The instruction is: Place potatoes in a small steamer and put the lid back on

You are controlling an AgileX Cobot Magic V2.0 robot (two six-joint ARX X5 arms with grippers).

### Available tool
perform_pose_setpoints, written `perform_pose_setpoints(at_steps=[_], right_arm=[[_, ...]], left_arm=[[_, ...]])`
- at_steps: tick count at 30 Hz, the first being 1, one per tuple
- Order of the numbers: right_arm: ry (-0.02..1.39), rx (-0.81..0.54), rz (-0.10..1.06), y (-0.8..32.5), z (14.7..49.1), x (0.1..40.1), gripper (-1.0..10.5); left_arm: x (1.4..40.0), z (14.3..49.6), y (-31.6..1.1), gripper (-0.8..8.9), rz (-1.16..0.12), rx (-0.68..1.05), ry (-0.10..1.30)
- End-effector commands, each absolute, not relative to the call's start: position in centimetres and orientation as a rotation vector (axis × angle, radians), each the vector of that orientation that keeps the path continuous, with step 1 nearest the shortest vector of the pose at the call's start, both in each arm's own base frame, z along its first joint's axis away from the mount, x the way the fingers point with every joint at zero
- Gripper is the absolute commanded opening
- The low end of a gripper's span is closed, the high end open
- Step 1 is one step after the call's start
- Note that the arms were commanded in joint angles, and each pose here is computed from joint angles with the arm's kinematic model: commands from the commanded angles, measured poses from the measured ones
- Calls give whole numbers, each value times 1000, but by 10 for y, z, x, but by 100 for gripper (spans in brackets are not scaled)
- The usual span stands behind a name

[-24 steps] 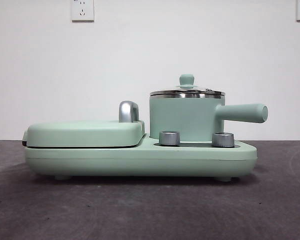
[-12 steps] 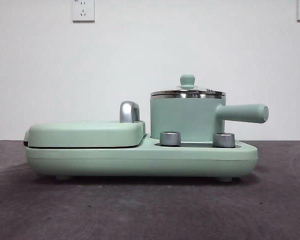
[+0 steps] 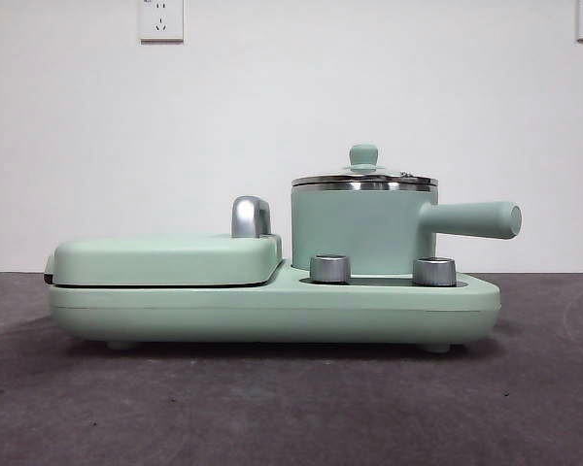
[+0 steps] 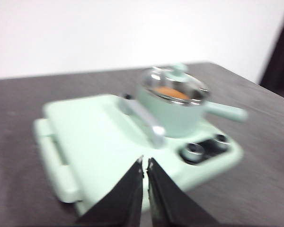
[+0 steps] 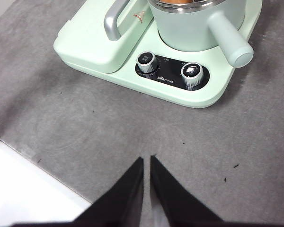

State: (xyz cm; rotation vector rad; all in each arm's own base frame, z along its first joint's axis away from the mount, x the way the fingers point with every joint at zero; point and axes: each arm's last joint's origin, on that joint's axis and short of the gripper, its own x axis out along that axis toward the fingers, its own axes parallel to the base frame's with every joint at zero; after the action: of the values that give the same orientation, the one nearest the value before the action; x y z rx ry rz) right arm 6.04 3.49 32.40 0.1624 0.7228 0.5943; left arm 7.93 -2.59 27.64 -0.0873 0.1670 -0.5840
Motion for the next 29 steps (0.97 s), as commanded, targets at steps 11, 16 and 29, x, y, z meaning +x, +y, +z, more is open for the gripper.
perform_pose_setpoints(at_steps=[11,16,29], right_arm=[[712,168,601,36,327,61,19],[712,168,600,36,327,61,19],[712,168,601,36,327,61,19]], left_arm=[[92,163,-9,19,-203,-202,167],[95,151,-5,19,-116,-193,186],[96,150,1,19,26,-44,176]])
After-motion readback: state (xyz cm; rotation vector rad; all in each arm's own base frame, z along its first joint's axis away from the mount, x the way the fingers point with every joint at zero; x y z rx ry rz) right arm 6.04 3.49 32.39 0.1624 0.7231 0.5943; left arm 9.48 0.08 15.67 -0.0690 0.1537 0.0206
